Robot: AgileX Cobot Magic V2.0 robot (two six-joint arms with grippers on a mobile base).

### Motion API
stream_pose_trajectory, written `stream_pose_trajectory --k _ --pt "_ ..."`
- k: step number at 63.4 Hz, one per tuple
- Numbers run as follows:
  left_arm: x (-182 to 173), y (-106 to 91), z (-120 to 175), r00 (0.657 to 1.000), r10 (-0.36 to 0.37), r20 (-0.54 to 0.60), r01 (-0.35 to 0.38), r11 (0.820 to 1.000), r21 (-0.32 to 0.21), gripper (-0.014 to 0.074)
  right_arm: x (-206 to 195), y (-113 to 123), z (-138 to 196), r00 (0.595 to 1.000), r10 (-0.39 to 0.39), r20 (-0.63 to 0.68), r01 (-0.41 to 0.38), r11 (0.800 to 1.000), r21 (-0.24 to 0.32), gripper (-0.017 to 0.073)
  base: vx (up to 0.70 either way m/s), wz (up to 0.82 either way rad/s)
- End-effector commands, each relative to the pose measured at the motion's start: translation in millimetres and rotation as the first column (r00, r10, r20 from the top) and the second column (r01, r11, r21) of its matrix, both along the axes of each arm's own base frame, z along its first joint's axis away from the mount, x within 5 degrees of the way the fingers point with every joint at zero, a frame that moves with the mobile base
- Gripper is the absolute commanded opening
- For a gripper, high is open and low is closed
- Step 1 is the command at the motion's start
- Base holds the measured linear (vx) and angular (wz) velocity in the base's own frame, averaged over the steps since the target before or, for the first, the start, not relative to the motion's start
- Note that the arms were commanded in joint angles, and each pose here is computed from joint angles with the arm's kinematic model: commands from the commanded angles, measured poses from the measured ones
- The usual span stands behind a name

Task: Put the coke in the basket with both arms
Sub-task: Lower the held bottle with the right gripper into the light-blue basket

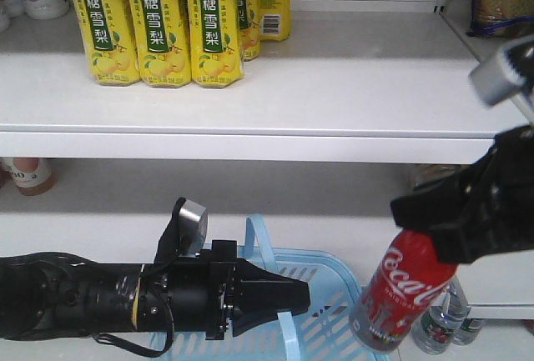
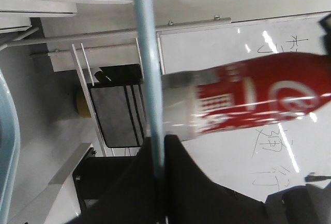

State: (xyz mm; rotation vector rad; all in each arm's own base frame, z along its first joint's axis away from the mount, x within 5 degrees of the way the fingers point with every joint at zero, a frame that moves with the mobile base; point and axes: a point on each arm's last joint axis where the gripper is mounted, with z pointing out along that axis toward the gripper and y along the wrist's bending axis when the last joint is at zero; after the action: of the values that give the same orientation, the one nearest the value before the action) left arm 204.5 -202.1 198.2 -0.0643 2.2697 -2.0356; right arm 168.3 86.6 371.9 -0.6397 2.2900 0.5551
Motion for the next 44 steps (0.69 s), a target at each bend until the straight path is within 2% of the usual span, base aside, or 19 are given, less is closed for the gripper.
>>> stream_pose_trajectory --k 1,11,22,44 --pt "-7.9 -0.5 37.8 0.995 -0.075 0.072 0.091 0.963 -0.252 -0.0006 5.8 4.7 -14.7 0.997 -0.023 0.080 0.015 0.995 0.098 -0.0005 0.00 0.00" --pt "-7.9 -0.5 37.8 0.995 -0.075 0.072 0.091 0.963 -0.252 -0.0006 8.1 8.7 -42.5 0.993 -0.009 0.114 -0.008 0.989 0.147 -0.0005 0.00 0.00" --pt "-7.9 -0.5 37.8 0.995 -0.075 0.072 0.091 0.963 -0.252 -0.0006 13.6 12.1 -48.2 0.988 0.000 0.155 -0.028 0.984 0.178 -0.0005 0.00 0.00" --pt "-7.9 -0.5 37.8 0.995 -0.075 0.072 0.091 0.963 -0.252 -0.0006 46.5 22.2 -90.4 0.999 0.045 0.014 -0.046 0.995 0.094 -0.0005 0.00 0.00"
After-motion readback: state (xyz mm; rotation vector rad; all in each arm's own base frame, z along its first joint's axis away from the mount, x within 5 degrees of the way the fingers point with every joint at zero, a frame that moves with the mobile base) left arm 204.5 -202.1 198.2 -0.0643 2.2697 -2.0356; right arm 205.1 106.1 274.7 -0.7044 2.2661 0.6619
